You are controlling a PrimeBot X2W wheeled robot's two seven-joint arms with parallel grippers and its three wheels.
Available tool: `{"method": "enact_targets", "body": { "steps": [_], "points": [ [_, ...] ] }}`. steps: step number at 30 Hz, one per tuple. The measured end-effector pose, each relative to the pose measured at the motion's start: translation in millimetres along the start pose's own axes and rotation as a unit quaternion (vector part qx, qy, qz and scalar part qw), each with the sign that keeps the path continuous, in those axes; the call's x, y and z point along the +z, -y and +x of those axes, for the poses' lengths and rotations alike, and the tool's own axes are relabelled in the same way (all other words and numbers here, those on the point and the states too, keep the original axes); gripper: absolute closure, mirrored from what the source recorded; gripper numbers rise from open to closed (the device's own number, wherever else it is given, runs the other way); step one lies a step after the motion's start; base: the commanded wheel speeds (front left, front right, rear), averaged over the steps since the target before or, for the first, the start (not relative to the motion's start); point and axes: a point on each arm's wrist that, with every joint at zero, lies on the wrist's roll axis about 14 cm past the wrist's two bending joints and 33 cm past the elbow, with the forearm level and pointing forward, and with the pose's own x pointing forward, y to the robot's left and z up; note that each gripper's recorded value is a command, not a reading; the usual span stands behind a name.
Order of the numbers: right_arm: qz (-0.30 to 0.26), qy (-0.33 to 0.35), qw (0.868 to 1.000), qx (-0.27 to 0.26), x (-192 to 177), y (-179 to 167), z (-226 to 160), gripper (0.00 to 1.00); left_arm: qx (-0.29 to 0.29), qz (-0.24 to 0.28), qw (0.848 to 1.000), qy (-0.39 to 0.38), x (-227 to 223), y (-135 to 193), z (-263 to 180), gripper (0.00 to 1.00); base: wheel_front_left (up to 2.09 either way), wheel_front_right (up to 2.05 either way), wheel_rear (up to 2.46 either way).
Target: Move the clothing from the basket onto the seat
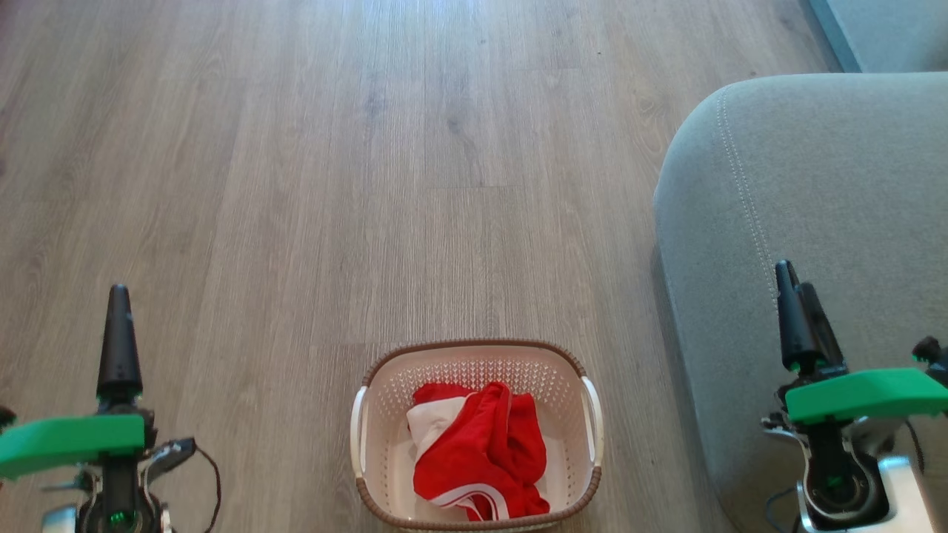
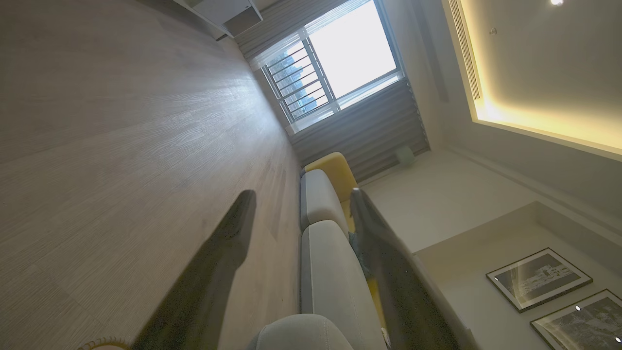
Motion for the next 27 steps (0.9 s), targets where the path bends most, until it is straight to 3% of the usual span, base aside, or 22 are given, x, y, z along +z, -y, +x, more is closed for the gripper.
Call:
{"method": "enact_targets", "body": {
  "steps": [14,27],
  "points": [
    [-0.104,0.001,0.994,0.039,-4.0,-23.0,6.4,0.00,-0.060,0.121,0.991,0.018,-0.3,53.1,5.0,0.00,0.00,0.00,0.00],
    [-0.195,-0.014,0.980,0.038,-17.8,-16.6,4.4,0.00,-0.135,0.293,0.946,-0.017,-55.3,96.7,-7.0,0.00,0.00,0.00,0.00]
  ]
}}
